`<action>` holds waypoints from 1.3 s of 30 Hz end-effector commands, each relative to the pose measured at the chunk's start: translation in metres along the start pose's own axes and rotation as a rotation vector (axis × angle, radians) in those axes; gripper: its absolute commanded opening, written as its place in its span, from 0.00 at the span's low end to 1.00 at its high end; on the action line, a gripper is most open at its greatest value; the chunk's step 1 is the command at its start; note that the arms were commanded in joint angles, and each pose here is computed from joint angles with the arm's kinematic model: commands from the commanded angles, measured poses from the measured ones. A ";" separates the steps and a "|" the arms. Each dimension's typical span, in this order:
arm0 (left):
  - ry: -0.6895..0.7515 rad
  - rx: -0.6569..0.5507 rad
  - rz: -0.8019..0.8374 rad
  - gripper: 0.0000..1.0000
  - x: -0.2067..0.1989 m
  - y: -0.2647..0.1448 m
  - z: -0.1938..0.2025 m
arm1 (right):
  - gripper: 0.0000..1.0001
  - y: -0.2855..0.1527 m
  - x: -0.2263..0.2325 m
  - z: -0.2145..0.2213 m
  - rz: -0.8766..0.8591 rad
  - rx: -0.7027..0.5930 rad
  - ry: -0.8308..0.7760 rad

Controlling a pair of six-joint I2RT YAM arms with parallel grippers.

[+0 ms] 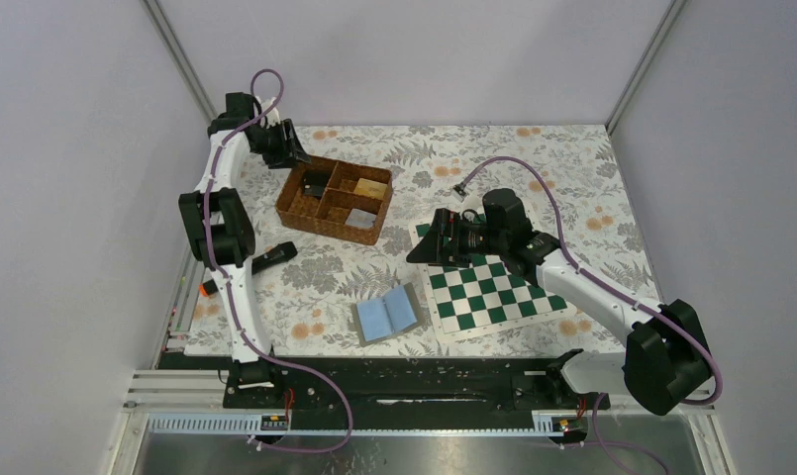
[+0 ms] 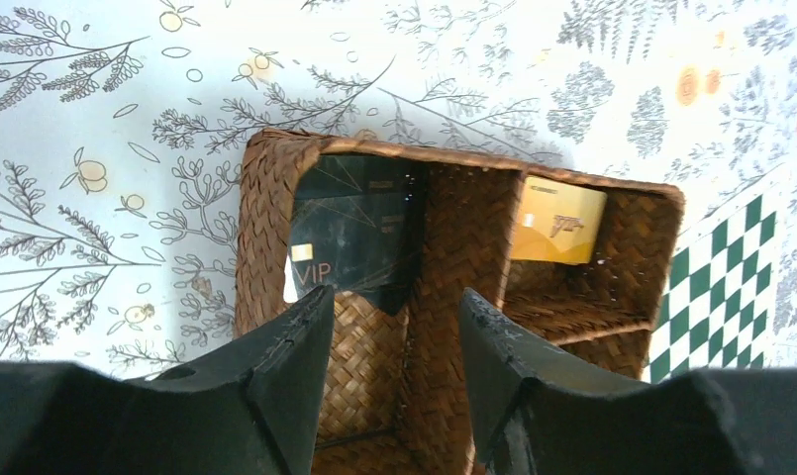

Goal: Take the credit cards out of the card holder
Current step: Reset both arms

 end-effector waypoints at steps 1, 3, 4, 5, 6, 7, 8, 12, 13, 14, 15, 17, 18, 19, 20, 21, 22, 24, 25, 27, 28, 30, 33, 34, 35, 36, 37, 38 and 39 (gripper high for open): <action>0.035 -0.221 0.059 0.49 -0.040 -0.051 -0.047 | 0.99 -0.008 0.014 -0.008 -0.043 -0.044 -0.049; 0.018 -0.242 0.098 0.49 -0.051 -0.058 -0.047 | 0.99 -0.009 0.013 -0.007 -0.035 -0.048 -0.060; 0.000 -0.257 0.101 0.49 -0.057 -0.065 -0.048 | 1.00 -0.010 0.012 -0.007 -0.031 -0.052 -0.064; -0.026 -0.259 0.090 0.49 -0.058 -0.069 -0.044 | 0.99 -0.011 0.012 -0.008 -0.020 -0.058 -0.064; -0.054 -0.263 0.076 0.48 -0.060 -0.073 -0.040 | 1.00 -0.012 0.011 -0.009 -0.009 -0.067 -0.071; -0.081 -0.269 0.063 0.46 -0.061 -0.077 -0.036 | 0.99 -0.014 0.006 -0.007 0.029 -0.065 -0.053; -0.110 -0.279 0.048 0.44 -0.063 -0.081 -0.031 | 0.99 -0.016 0.003 -0.006 0.054 -0.071 -0.047; -0.127 -0.318 -0.016 0.42 -0.080 -0.094 -0.008 | 0.99 -0.027 0.002 -0.003 0.087 -0.105 -0.060; -0.130 -0.322 -0.083 0.42 -0.077 -0.096 -0.002 | 0.99 -0.030 0.002 -0.002 0.089 -0.113 -0.067; -0.137 -0.321 -0.133 0.41 -0.076 -0.099 0.004 | 0.99 -0.034 0.002 0.000 0.090 -0.123 -0.075; -0.149 -0.313 -0.167 0.38 -0.075 -0.099 0.012 | 0.99 -0.037 0.002 0.002 0.094 -0.128 -0.079; -0.168 -0.310 -0.185 0.33 -0.083 -0.101 0.027 | 0.99 -0.042 0.001 0.006 0.098 -0.137 -0.087; -0.166 -0.314 -0.185 0.33 -0.090 -0.104 0.035 | 1.00 -0.044 -0.002 0.008 0.112 -0.137 -0.086; -0.151 -0.319 -0.178 0.34 -0.098 -0.106 0.044 | 1.00 -0.047 -0.005 0.011 0.130 -0.137 -0.087; -0.123 -0.326 -0.168 0.35 -0.112 -0.110 0.052 | 1.00 -0.049 -0.008 0.013 0.148 -0.135 -0.093; -0.100 -0.322 -0.162 0.36 -0.122 -0.113 0.063 | 0.99 -0.051 -0.012 0.015 0.163 -0.135 -0.101; -0.078 -0.322 -0.142 0.37 -0.135 -0.118 0.073 | 0.99 -0.052 -0.017 0.017 0.180 -0.132 -0.107; -0.042 -0.314 -0.078 0.37 -0.160 -0.127 0.098 | 1.00 -0.054 -0.025 0.022 0.205 -0.132 -0.115; -0.020 -0.308 -0.052 0.37 -0.171 -0.131 0.111 | 0.99 -0.054 -0.028 0.023 0.213 -0.134 -0.116; 0.019 -0.275 -0.019 0.39 -0.186 -0.132 0.144 | 0.99 -0.052 -0.036 0.027 0.218 -0.131 -0.113; 0.038 -0.255 0.001 0.39 -0.194 -0.132 0.161 | 0.99 -0.050 -0.038 0.029 0.214 -0.129 -0.109; 0.067 -0.199 0.059 0.39 -0.208 -0.129 0.199 | 1.00 -0.045 -0.047 0.033 0.211 -0.125 -0.091; 0.068 -0.111 0.152 0.39 -0.217 -0.121 0.255 | 0.99 -0.036 -0.058 0.039 0.196 -0.115 -0.051; 0.070 -0.085 0.203 0.40 -0.222 -0.121 0.270 | 1.00 -0.034 -0.059 0.040 0.186 -0.116 -0.040; 0.081 -0.076 0.253 0.40 -0.228 -0.123 0.282 | 0.99 -0.032 -0.063 0.044 0.184 -0.107 -0.028; 0.099 -0.079 0.293 0.41 -0.232 -0.127 0.290 | 1.00 -0.032 -0.066 0.047 0.184 -0.102 -0.021; 0.115 -0.085 0.311 0.41 -0.234 -0.130 0.298 | 0.99 -0.032 -0.069 0.050 0.190 -0.099 -0.018; 0.128 -0.107 0.322 0.43 -0.237 -0.135 0.301 | 0.99 -0.033 -0.074 0.053 0.203 -0.099 -0.018; 0.140 -0.131 0.345 0.45 -0.241 -0.141 0.302 | 0.99 -0.035 -0.077 0.054 0.218 -0.103 -0.021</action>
Point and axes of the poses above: each gripper's point midway between its finger pads, its own y axis out along the fingers, its own x axis along the line the jaws close on, z = x × y, the point moved 3 cm from there along -y, back along the fingers, and after that the axes turned 7 degrees about y, right-handed, at the moved point
